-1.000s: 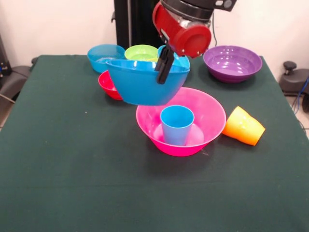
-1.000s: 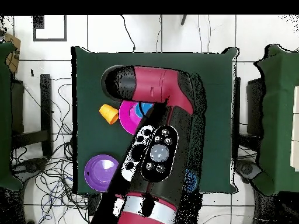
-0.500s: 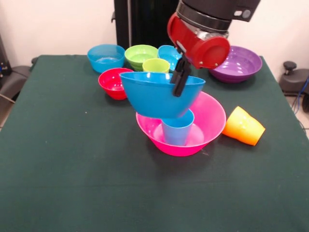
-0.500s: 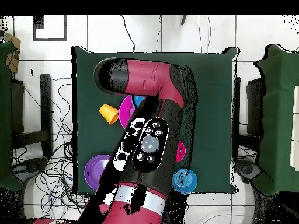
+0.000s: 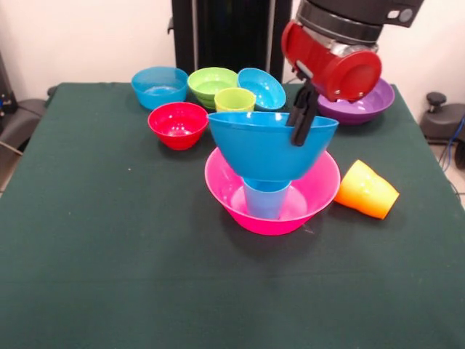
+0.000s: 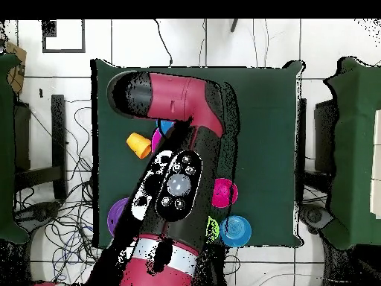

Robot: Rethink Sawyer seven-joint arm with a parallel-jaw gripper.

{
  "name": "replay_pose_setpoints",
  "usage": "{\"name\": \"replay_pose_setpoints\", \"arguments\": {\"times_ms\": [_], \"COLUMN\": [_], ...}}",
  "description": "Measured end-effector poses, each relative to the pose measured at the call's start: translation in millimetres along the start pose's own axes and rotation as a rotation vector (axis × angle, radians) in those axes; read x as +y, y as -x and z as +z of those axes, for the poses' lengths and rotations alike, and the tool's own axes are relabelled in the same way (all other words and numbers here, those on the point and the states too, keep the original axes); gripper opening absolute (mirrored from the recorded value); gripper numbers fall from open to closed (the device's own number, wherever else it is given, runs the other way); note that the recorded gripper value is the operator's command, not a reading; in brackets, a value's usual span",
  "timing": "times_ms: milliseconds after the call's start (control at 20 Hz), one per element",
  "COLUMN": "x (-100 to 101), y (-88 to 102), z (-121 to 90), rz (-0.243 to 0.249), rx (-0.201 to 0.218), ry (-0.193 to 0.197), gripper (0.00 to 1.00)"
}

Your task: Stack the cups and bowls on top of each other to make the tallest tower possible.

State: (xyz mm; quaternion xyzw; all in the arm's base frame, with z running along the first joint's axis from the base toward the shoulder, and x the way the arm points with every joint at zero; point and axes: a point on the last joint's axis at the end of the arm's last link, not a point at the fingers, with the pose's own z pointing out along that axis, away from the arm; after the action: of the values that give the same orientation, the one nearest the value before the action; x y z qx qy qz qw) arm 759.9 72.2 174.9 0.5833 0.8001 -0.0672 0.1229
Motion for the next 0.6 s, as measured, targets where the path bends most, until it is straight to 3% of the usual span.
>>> {"name": "replay_pose_setpoints", "arguments": {"times_ms": [250,600], "x": [-0.8,-24.0], "y": [-6.7,-2.5], "z": [-8.4,-22.5], "rz": [0.004,0.036], "rx": [0.008,0.024], "ry": [0.005,-0.005], "gripper": [0.00,0.00]}}
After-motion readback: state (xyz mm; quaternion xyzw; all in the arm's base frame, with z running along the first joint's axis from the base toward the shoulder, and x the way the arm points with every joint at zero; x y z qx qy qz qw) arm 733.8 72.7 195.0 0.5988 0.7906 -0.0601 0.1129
